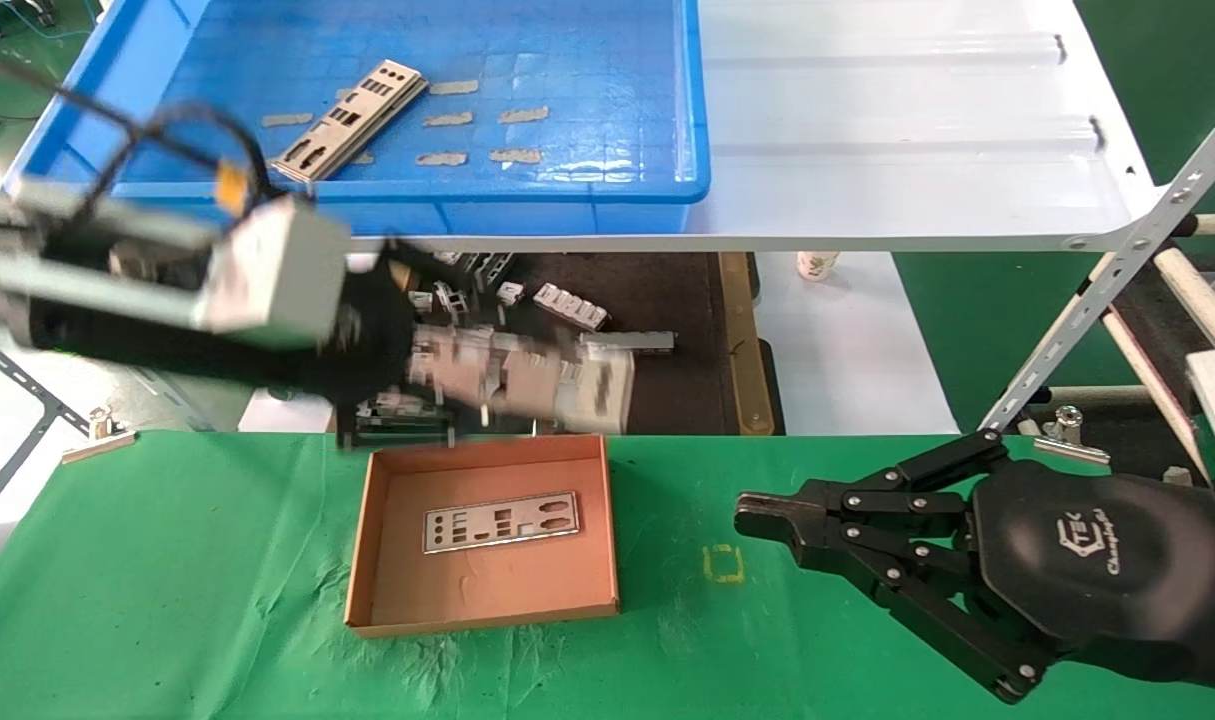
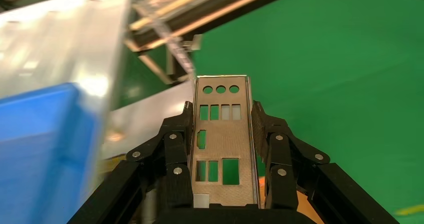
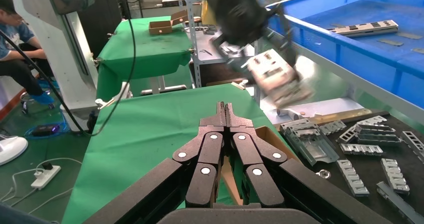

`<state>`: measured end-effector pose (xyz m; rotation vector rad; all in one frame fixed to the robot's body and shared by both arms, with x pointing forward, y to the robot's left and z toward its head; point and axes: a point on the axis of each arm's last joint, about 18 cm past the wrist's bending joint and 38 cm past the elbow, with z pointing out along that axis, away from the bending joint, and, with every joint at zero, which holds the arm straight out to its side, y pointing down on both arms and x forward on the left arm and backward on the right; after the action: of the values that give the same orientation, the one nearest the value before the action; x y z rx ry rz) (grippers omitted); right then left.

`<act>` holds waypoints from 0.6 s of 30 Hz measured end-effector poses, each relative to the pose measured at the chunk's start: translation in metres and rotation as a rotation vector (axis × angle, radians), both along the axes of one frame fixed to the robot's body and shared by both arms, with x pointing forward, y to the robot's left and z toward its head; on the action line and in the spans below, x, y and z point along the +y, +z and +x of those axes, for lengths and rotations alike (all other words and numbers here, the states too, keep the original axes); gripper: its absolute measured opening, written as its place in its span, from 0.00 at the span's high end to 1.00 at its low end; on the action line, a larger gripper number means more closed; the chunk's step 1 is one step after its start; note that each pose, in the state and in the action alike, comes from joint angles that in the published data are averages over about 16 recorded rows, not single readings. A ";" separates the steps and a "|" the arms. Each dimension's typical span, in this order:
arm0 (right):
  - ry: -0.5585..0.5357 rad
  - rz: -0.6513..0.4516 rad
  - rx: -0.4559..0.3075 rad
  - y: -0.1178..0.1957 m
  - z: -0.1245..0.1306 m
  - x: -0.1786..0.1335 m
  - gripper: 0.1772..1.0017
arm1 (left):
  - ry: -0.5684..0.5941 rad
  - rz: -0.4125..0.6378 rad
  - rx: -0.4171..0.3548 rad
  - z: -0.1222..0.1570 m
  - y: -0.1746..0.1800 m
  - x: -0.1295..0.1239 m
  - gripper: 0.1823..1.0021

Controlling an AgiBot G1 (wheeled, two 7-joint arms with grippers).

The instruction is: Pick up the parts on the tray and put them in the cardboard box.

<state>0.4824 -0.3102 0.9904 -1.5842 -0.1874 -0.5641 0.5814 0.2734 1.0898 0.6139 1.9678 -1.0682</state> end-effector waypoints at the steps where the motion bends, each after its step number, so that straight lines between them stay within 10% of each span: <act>1: 0.000 0.000 0.000 0.000 0.000 0.000 0.98 | 0.000 0.015 0.015 0.002 -0.009 -0.001 0.68; 18: 0.000 0.000 0.000 0.000 0.000 0.000 0.98 | 0.220 0.086 0.189 0.074 -0.139 0.001 0.68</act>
<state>0.4824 -0.3102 0.9904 -1.5842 -0.1874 -0.5641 0.6558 0.2742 0.9511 0.3402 2.1967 -0.9373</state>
